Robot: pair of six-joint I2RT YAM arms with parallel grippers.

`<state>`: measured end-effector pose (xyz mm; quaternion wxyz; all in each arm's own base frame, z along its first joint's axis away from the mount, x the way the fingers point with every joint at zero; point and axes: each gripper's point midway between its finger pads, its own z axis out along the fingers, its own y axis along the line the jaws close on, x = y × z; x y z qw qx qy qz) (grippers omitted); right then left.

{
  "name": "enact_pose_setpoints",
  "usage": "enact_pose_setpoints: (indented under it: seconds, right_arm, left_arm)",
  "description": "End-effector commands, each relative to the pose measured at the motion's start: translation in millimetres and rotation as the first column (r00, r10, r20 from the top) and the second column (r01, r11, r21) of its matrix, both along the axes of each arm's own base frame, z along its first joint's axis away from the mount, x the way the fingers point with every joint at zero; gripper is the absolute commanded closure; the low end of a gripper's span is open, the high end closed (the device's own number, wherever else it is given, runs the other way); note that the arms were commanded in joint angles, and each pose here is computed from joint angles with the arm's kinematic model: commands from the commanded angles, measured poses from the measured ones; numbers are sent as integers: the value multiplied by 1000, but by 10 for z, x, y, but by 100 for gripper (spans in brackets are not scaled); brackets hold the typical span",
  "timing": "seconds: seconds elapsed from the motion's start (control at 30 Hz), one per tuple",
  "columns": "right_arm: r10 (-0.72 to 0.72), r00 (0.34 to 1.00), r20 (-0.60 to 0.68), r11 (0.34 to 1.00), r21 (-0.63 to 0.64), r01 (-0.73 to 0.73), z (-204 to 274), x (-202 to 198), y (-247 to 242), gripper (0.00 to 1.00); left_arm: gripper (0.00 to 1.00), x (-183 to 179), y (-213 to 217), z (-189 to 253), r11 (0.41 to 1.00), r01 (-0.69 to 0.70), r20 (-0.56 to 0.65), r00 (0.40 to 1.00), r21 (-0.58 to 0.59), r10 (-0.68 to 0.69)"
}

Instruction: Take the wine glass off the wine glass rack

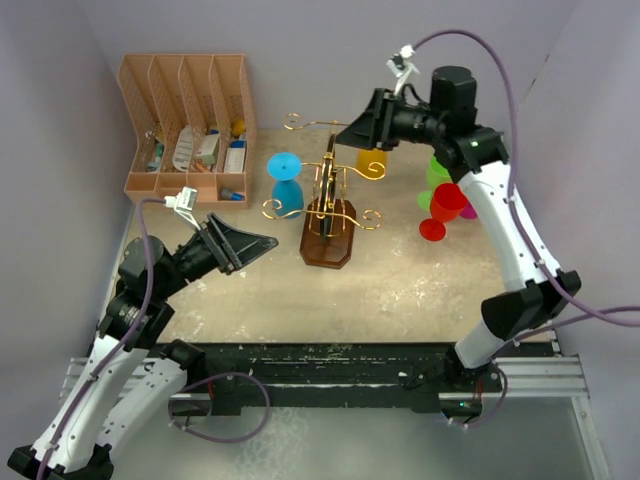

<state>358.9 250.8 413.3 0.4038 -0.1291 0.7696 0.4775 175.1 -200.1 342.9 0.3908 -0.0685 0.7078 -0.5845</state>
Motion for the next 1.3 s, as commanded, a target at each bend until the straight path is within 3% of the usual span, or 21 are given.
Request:
enact_pose_setpoints:
  seconds: [0.0, 0.37, 0.53, 1.27]
  right_arm:
    - [149, 987, 63, 988, 22, -151, 237, -192, 434, 50]
    - [147, 989, -27, 983, -105, -149, -315, 352, 827, 53]
    - [149, 986, -69, 979, -132, -157, -562, 538, 917, 59]
    - [146, 986, -78, 959, -234, -160, -930, 613, 1081, 63]
  left_arm:
    - [30, -1, 43, 192, 1000, -24, 59, 998, -7, 24]
    - [30, -63, 114, 209, 999, -52, 53, 997, -5, 52]
    - [30, -80, 150, 222, 998, -68, 54, 996, 5, 67]
    - [30, -62, 163, 156, 996, -78, 36, 996, 31, 77]
